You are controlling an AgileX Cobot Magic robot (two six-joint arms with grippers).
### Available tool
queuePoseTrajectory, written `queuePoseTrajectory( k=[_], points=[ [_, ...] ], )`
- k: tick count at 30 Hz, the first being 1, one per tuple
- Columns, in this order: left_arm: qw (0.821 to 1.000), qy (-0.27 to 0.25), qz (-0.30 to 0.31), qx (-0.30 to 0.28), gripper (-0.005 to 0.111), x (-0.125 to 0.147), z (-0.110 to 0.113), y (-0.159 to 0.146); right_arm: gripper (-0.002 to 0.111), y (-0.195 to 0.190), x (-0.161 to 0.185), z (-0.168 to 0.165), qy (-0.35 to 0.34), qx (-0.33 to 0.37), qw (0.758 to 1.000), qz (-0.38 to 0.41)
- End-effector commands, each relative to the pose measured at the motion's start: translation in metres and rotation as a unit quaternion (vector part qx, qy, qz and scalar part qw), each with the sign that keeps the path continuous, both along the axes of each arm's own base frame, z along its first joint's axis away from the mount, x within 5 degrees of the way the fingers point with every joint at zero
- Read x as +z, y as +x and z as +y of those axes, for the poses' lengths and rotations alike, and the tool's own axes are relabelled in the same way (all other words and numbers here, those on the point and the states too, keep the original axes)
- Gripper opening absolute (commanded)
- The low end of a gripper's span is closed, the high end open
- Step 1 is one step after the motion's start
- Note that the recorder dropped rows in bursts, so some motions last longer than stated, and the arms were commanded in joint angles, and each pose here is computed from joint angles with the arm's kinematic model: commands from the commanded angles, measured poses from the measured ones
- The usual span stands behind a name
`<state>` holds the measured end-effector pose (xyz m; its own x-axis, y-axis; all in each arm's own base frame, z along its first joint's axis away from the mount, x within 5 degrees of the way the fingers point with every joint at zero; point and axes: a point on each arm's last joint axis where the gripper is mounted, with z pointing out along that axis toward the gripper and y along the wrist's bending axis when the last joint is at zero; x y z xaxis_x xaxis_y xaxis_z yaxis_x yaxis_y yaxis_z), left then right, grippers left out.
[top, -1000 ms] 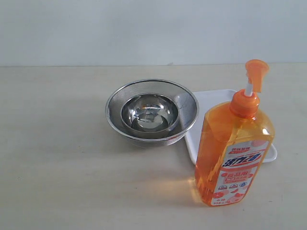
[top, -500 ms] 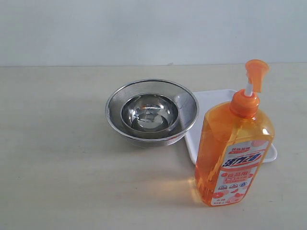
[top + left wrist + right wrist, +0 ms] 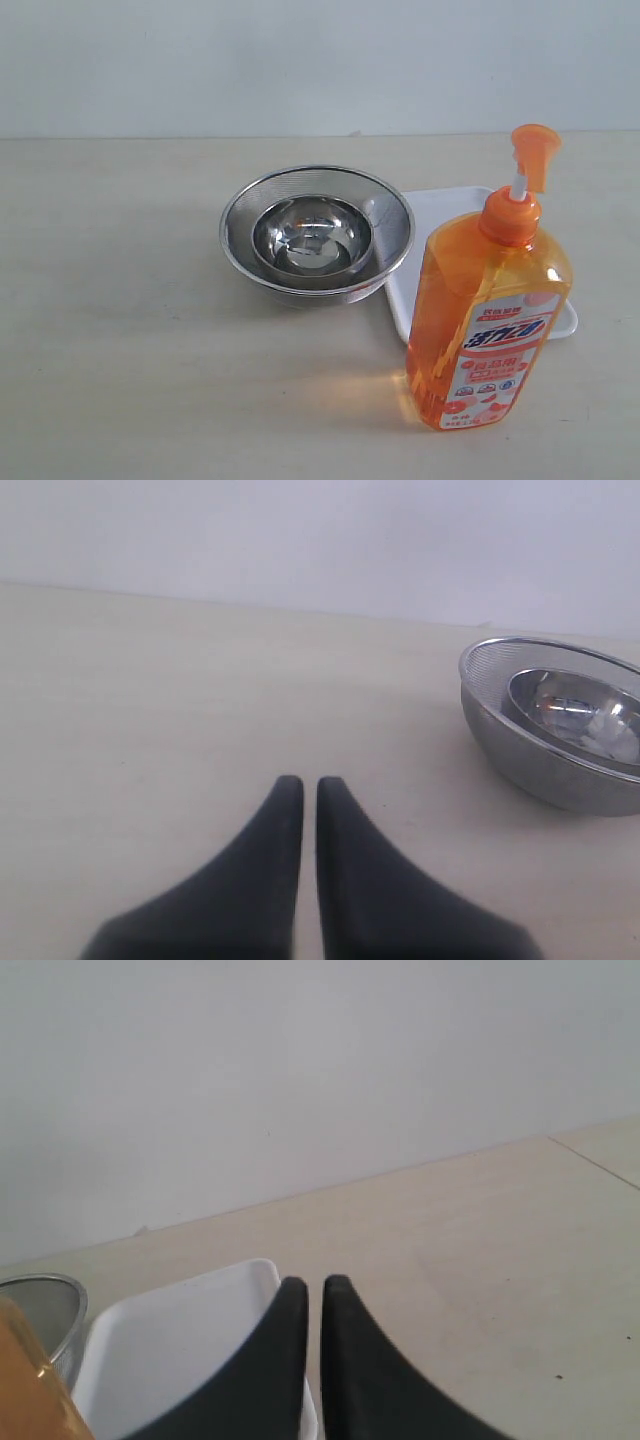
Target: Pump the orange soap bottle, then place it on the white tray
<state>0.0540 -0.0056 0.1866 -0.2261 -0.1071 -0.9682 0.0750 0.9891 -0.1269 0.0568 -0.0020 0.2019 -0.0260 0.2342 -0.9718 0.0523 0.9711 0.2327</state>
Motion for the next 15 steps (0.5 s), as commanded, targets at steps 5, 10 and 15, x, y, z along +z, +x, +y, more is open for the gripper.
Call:
queuePoseTrajectory(
  k=[5, 10, 15],
  points=[
    [1.000, -0.004, -0.005, -0.003, 0.005, 0.0000, -0.0006, 0.0002, 0.001, -0.0004, 0.0008, -0.0003, 0.004, -0.003, 1.000, -0.005],
    [1.000, -0.004, -0.005, -0.003, 0.005, 0.0000, -0.0006, 0.0002, 0.001, -0.0004, 0.0008, -0.0003, 0.004, -0.003, 1.000, -0.005],
    [0.998, -0.046, -0.032, -0.001, 0.005, 0.0057, -0.0014, 0.0011, 0.001, -0.0004, 0.0008, -0.0003, 0.004, -0.003, 1.000, -0.005]
  ],
)
